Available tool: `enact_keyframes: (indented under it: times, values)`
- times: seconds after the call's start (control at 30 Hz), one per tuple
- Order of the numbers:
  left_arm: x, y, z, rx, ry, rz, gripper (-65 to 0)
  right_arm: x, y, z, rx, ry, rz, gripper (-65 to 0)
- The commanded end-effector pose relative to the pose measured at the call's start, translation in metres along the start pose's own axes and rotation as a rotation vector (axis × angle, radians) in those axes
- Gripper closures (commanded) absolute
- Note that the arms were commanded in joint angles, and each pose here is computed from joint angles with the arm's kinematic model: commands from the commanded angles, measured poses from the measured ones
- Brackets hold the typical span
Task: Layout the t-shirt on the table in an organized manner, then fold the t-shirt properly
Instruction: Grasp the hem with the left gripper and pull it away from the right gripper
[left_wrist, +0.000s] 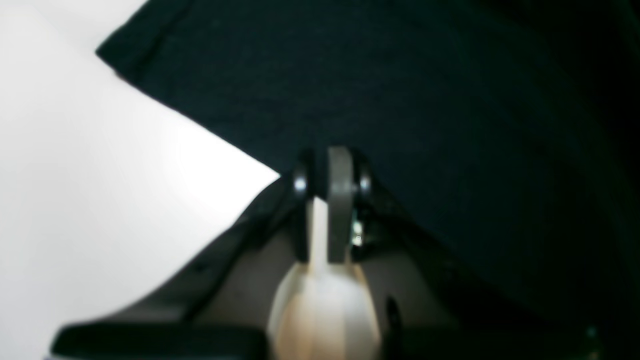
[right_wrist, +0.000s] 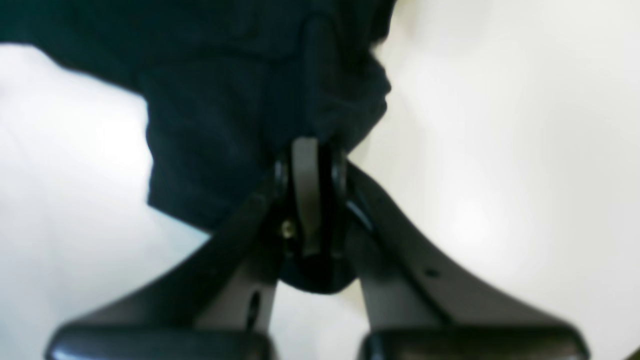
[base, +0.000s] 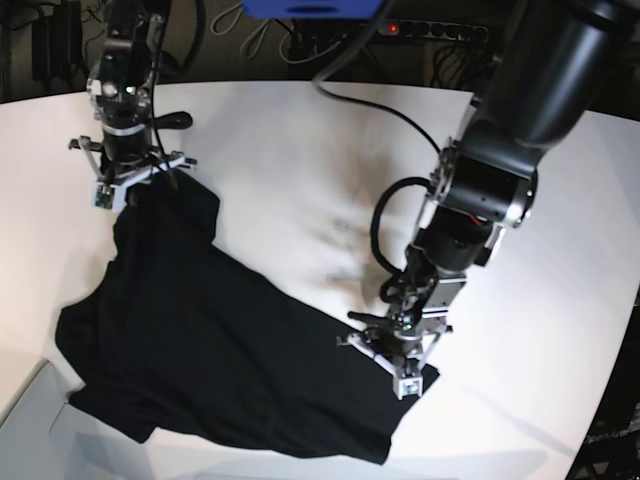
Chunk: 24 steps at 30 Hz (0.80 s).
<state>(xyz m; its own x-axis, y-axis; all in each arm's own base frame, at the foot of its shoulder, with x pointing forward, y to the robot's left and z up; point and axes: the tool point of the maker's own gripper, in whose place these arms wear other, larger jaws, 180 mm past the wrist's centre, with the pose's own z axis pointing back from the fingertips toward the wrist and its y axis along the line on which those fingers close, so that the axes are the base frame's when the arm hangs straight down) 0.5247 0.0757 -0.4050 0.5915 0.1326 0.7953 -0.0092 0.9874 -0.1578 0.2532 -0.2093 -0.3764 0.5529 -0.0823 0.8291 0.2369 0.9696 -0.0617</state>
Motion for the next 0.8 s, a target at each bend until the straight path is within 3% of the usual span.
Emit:
enact_keyframes:
  times: [0.0, 0.33, 0.53, 0.67, 0.77]
  values:
    - [0.041, 0.006, 0.001, 0.007, -0.088, 0.000, -5.2, 0.008, -0.010, 0.004, -0.013, -0.034, 0.041, 0.0]
    - [0.040, 0.007, 0.001, 0.008, -0.085, 0.006, -5.2, -0.029, -0.040, 0.021, -0.031, 0.059, 0.152, 0.0]
    - [-0.016, 0.001, 0.001, 0.002, 0.022, -0.002, -5.2, -0.032, -0.040, 0.023, -0.032, 0.067, 0.154, 0.0]
    - [-0.070, 0.050, 0.009, 0.075, 0.165, -0.004, -5.2, -0.025, -0.044, 0.020, -0.043, 0.051, 0.154, 0.0]
    - [-0.090, 0.082, 0.016, 0.123, 0.210, -0.007, -5.2, -0.011, -0.052, 0.014, -0.070, 0.017, 0.137, 0.0]
